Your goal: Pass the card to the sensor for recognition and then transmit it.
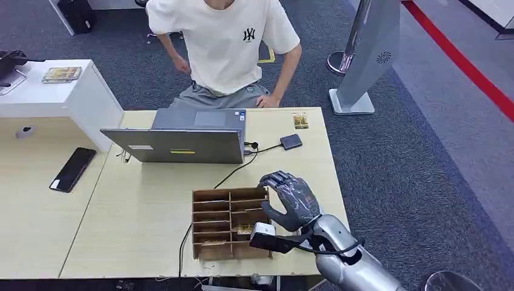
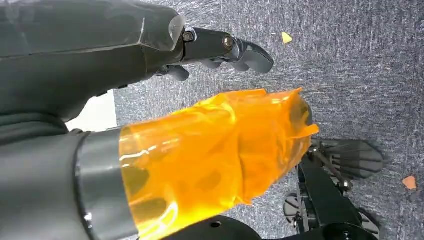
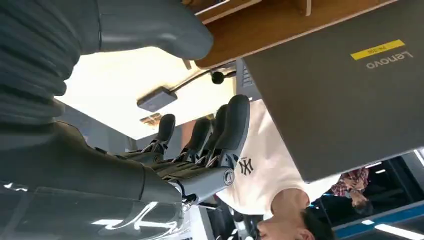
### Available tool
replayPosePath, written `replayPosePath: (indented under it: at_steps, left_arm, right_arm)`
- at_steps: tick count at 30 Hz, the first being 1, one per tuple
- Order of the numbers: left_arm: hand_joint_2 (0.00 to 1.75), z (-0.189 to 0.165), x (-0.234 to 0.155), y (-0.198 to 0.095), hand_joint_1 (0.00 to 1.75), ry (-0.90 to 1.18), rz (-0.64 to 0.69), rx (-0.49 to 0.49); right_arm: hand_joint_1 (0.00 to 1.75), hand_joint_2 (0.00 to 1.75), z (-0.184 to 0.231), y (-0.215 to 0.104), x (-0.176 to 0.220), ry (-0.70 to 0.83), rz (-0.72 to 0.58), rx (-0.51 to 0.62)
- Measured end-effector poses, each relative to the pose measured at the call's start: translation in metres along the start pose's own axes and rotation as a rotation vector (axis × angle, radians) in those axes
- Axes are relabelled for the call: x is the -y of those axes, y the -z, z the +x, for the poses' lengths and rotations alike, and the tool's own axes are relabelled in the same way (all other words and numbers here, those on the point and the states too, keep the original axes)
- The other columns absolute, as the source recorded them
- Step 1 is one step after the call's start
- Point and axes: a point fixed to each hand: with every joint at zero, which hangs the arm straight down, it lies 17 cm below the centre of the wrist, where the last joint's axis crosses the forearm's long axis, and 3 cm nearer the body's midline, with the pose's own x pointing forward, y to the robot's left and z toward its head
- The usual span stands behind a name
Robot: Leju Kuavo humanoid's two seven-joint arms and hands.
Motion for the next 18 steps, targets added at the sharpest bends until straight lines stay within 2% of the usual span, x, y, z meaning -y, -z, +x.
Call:
replayPosePath:
  at_steps: [9, 10, 15, 18]
  left_arm:
    - [0.00, 0.000, 0.000, 0.000, 0.00, 0.001, 0.000, 0.000]
    - [0.00, 0.000, 0.000, 0.000, 0.00, 0.001, 0.000, 0.000]
    - [0.00, 0.000, 0.000, 0.000, 0.00, 0.000, 0.001, 0.000]
    - [0.00, 0.000, 0.000, 0.000, 0.00, -0.001, 0.001, 0.001]
  right_arm:
    - [0.91, 1.75, -0.002, 0.000, -0.002, -0.039, 0.017, 0.001]
    - [0.84, 1.75, -0.001, 0.001, -0.002, -0.040, 0.017, 0.002]
    - [0.86, 1.75, -0.002, 0.002, 0.003, -0.048, 0.004, 0.004]
    - [0.77, 1.75, -0.002, 0.004, 0.008, -0.050, -0.011, 0.005]
